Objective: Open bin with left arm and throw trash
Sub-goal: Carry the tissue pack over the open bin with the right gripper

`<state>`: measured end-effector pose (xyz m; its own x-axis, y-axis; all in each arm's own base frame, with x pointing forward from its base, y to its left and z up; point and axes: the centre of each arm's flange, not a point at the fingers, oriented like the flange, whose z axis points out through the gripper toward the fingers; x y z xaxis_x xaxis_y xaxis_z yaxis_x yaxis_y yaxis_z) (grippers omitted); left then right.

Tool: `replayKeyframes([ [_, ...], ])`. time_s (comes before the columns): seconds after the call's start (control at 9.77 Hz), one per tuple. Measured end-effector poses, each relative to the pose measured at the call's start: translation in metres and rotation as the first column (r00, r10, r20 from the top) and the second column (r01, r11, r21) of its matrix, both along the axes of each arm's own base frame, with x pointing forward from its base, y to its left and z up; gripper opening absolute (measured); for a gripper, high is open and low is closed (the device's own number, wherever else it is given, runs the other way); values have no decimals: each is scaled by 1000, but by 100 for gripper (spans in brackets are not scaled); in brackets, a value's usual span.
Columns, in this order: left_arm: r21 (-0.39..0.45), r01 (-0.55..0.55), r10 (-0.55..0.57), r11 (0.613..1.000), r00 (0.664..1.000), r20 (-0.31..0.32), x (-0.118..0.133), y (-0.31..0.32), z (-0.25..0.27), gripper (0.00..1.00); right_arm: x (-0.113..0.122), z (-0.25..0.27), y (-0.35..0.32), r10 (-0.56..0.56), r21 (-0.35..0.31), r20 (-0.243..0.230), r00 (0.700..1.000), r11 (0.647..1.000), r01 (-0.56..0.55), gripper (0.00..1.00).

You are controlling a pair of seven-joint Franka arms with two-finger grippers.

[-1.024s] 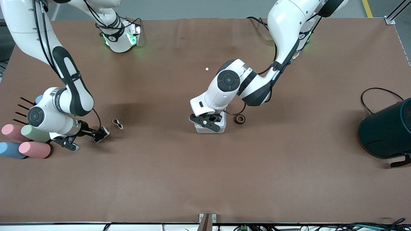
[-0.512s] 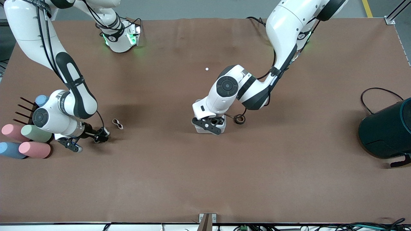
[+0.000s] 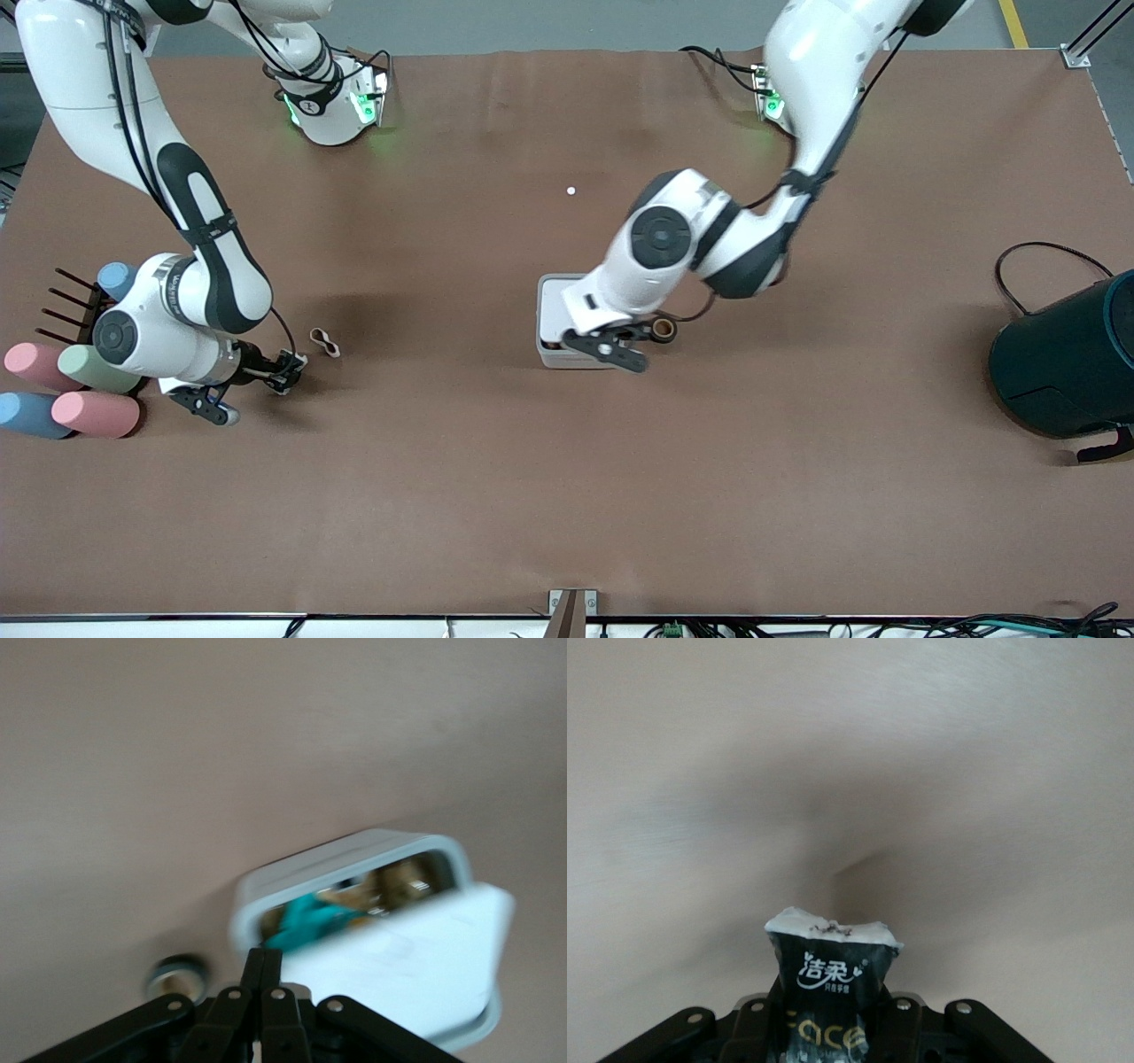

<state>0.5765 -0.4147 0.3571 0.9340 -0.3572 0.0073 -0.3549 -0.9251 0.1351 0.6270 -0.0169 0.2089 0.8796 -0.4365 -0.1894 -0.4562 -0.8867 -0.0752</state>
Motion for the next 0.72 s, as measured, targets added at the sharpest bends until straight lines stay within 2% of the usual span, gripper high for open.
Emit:
replayKeyframes([
  [0.2, 11, 65, -65, 998, 998, 8, 22, 51, 20, 7, 28, 75, 54, -97, 4, 6, 995, 995, 97, 32],
  [0.31, 20, 85, -85, 996, 996, -11, 23, 60, 8, 11, 39, 114, 100, -167, 6, 34, 985, 986, 167, 30],
  [0.41, 31, 93, -91, 995, 995, -44, 18, 60, -12, 26, 45, 149, 154, -249, 17, 66, 966, 969, 248, 30],
  [0.61, 56, 113, -107, 992, 990, -93, 11, 57, -59, 56, 28, 184, 265, -351, 41, 79, 933, 936, 349, 30],
  [0.72, 73, 127, -121, 989, 989, -87, 5, 58, -84, 60, 12, 189, 317, -373, 54, 83, 924, 928, 369, 30],
])
